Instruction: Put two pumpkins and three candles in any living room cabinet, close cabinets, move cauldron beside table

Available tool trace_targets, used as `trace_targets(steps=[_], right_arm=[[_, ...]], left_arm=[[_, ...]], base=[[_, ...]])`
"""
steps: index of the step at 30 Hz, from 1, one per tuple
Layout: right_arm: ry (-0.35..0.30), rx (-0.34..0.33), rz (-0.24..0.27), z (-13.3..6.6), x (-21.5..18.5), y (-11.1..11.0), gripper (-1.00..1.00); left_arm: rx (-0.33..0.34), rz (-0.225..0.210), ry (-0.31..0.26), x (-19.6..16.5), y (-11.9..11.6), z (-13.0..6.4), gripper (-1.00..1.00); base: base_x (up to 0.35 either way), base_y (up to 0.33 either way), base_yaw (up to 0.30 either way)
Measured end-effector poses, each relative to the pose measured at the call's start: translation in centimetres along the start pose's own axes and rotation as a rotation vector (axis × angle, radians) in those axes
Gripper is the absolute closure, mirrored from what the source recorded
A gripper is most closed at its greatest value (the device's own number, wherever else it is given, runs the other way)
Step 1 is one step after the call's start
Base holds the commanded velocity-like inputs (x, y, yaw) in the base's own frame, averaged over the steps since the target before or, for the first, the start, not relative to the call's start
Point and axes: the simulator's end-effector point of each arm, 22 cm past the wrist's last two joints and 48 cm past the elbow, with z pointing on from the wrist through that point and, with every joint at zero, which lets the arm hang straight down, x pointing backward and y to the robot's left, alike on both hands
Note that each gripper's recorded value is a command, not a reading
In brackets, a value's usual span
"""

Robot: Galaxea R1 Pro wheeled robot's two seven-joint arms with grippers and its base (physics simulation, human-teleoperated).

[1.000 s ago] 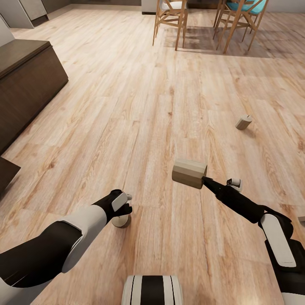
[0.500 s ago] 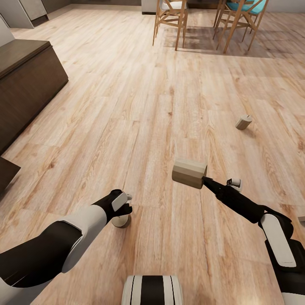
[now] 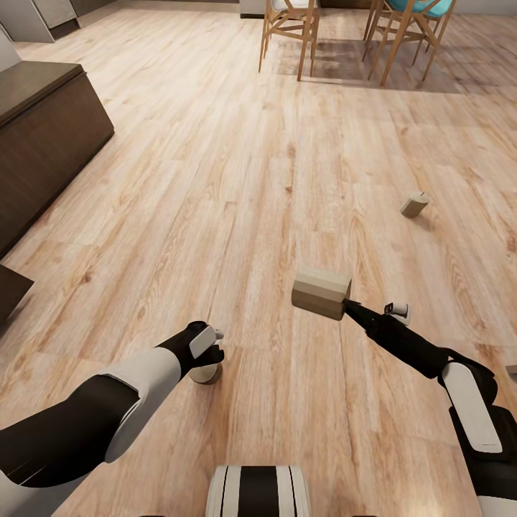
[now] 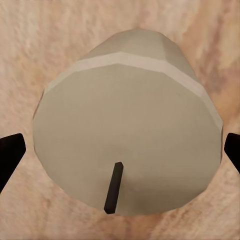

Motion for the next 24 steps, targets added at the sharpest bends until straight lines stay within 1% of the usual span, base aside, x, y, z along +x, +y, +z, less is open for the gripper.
trace_targets(steps=[23,24], right_arm=[[0.001,0.001,0.0,0.0,0.03,-0.02,1.0],[0.003,0.005,0.002,0.01,0.14,-0.28,1.0]], left_arm=[[0.0,0.0,0.0,0.0,0.03,0.01,-1.0],[-0.001,0.0,0.004,0.11,0.03,0.24,-1.0]], base=[[0.0,0.0,0.0],[0.0,0.0,0.0]])
